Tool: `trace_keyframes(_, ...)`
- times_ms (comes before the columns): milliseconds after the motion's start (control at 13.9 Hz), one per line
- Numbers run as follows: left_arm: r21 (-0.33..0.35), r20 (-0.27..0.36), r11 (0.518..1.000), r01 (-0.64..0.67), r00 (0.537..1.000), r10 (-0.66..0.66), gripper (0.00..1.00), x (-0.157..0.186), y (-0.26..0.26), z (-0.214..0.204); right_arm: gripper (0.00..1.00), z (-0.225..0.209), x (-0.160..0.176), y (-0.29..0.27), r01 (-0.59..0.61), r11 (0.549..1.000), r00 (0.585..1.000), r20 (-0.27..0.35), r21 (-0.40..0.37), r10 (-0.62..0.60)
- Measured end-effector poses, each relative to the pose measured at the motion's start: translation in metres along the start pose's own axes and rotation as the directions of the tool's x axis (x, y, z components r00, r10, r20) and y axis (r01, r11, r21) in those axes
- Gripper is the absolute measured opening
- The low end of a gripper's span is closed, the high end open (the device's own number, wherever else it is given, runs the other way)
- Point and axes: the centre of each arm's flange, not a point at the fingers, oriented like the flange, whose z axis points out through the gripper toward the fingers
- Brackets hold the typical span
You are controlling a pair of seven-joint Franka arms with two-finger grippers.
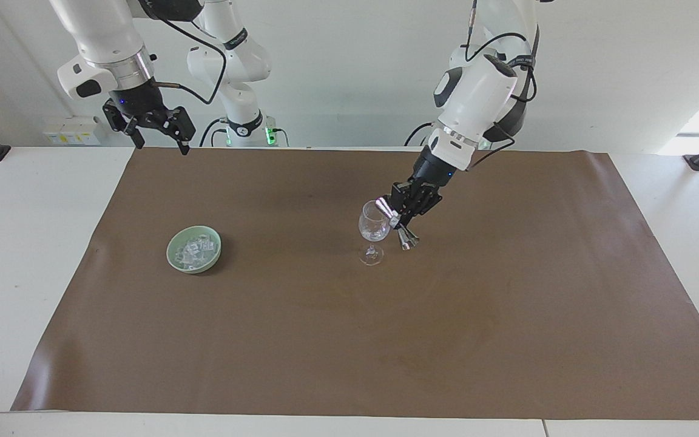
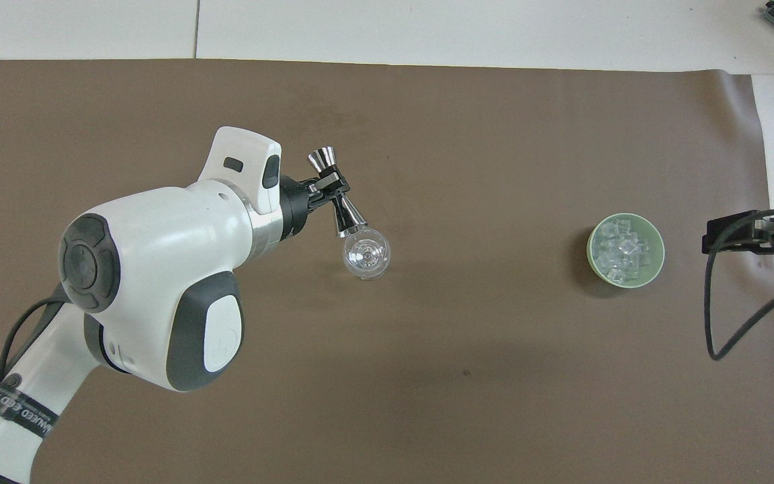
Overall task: Pour wine and add ice with both arms
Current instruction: 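Tilt the jigger over the wine glass with the left gripper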
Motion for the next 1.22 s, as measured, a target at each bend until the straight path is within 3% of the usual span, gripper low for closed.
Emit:
trace_keyframes(789, 0.046, -0.05, 0.989, -0.142, 0.988, 0.144, 0.21, -0.012, 0.01, -0.001, 1.0, 0.0, 0.0, 0.0, 0.0, 1.0, 1.0, 0.0, 0.0, 0.0)
trace_keyframes(1219, 0.035, -0.077, 0.987, -0.154, 0.985, 0.157, 0.21, -0.012, 0.01, -0.001, 1.0, 0.0, 0.0, 0.0, 0.0, 1.0, 1.0, 0.0, 0.0, 0.0)
